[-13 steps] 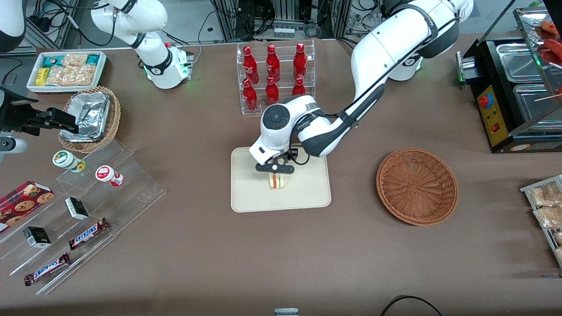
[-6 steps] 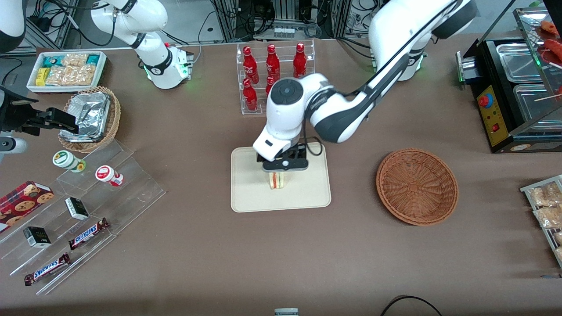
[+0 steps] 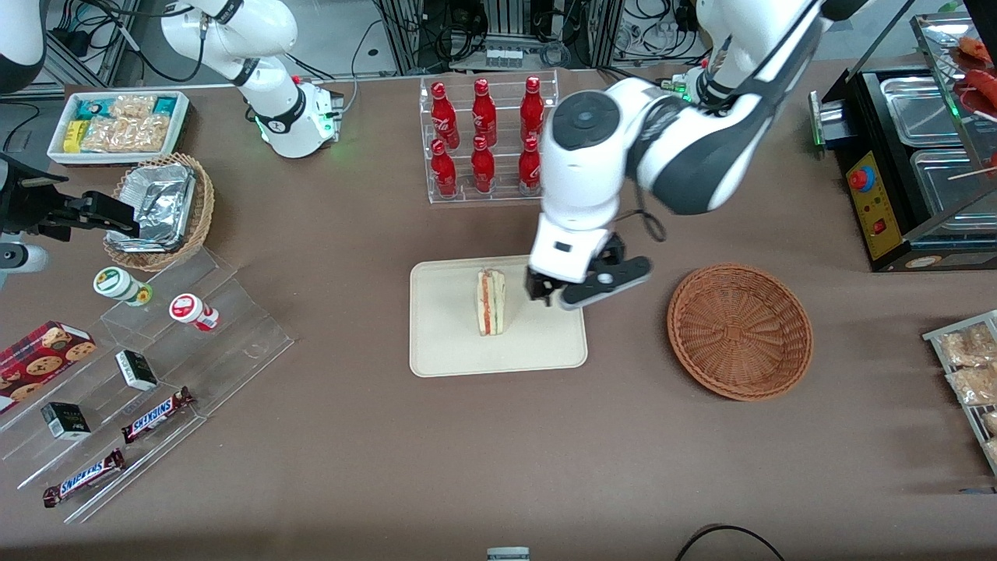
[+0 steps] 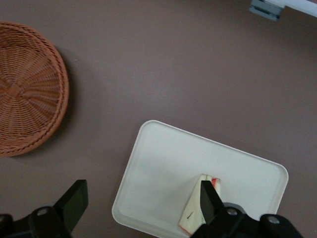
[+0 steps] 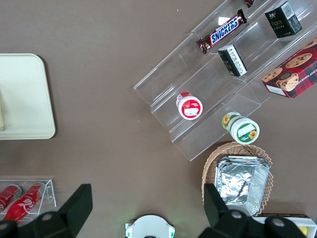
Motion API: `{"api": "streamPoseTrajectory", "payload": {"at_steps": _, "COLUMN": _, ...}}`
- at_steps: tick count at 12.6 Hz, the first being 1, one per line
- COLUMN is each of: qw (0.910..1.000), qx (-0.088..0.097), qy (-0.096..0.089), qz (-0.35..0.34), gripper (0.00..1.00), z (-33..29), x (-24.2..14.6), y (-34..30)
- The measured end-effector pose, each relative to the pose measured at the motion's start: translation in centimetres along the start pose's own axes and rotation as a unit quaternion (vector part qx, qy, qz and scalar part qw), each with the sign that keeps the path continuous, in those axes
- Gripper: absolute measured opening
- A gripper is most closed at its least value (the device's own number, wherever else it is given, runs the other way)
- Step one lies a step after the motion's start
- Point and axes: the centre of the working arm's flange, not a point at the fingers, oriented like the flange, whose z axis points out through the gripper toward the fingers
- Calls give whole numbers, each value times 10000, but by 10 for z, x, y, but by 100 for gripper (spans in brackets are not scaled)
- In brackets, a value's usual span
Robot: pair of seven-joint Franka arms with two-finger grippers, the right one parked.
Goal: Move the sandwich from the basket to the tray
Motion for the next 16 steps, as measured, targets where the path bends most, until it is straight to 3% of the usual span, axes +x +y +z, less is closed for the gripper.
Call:
{"api": "streamPoseTrajectory", "payload": {"at_steps": 5, "qw": 9982, "qx": 343, "qy": -402, "qz": 267, "gripper": 100, "z": -42, "x": 50, "y": -84}}
{"api": "streamPoseTrajectory", "payload": {"at_steps": 10, "qw": 9946, "qx": 309, "qy": -757, "qz": 640, "gripper": 100, "z": -68, "x": 109, "y": -173}}
{"api": "streamPoseTrajectory", "payload": {"at_steps": 16, "qw": 9853, "qx": 236, "qy": -1078, "qz": 1304, "gripper": 100, "z": -97, "x": 151, "y": -278}}
